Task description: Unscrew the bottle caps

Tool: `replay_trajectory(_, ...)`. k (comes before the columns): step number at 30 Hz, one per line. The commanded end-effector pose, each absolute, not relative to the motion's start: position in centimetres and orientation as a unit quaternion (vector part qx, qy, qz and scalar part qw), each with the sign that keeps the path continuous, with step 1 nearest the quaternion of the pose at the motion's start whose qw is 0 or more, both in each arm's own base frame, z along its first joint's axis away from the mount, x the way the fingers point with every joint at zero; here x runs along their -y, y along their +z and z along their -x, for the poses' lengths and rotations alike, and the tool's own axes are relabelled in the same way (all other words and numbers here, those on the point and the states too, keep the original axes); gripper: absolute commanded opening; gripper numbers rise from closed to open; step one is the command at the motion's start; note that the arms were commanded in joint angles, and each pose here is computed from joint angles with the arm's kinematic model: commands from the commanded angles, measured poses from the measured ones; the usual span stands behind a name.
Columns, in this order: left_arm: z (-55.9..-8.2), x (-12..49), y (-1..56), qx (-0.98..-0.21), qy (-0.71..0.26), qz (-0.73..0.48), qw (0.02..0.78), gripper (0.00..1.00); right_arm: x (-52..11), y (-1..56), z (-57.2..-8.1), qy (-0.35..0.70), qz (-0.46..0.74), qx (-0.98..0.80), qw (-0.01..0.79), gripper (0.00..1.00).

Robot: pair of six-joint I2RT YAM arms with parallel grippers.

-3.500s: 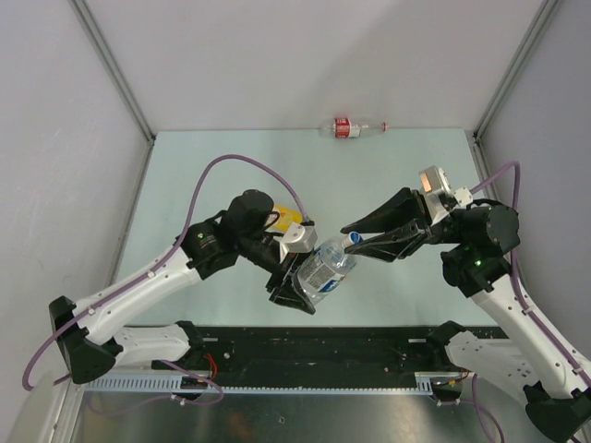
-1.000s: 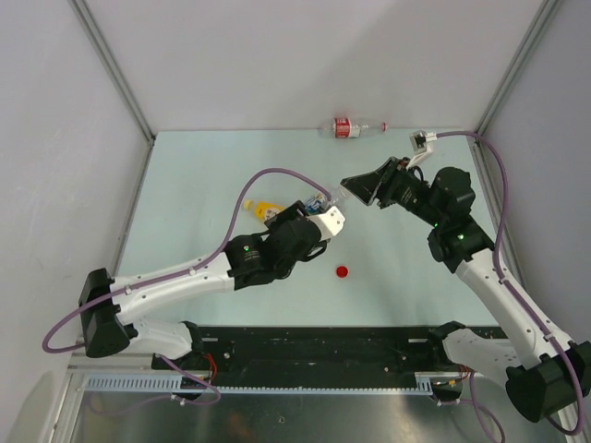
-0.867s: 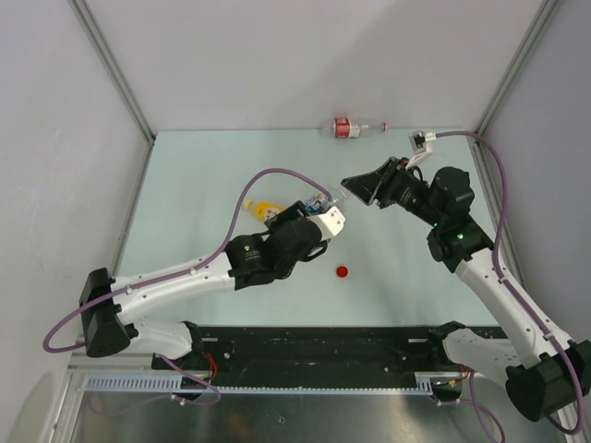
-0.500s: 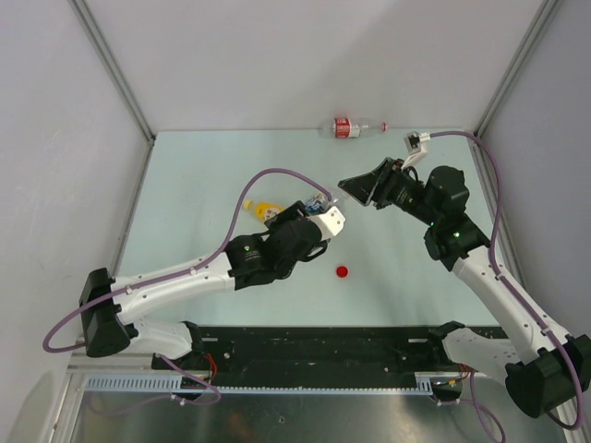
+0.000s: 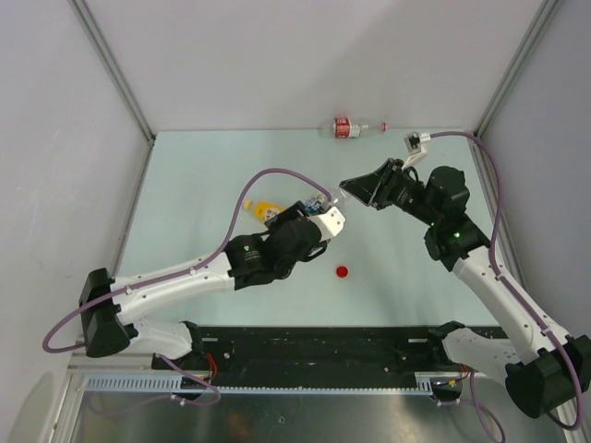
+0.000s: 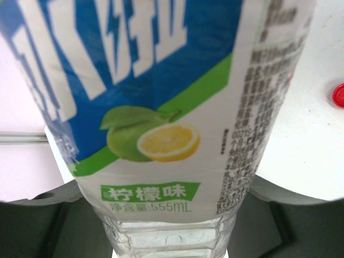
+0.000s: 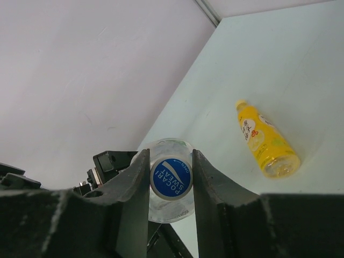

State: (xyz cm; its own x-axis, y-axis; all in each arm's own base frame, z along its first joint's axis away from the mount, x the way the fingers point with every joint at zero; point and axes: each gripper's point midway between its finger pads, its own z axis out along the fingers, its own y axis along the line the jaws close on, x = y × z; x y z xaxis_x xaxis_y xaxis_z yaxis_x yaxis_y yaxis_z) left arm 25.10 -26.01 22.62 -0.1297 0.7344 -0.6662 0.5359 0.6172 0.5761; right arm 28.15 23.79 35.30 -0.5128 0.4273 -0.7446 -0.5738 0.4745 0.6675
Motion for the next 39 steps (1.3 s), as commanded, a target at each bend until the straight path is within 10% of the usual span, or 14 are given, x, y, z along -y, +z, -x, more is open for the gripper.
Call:
replay_trajectory(1, -24.3, 27.3, 24.2, -0.733, 0.046, -0.434, 0.521, 0.0, -23.9, 37.2, -27.0, 0.522, 0.092, -0.673, 0.515, 0.0)
replay_trajectory(39, -3.4, 30.2, 34.2, -0.384, -0.604, -0.643, 0.272, 0.0, -24.9, 41.4, -12.5, 0.563, 0.469, -0.443, 0.516, 0.0)
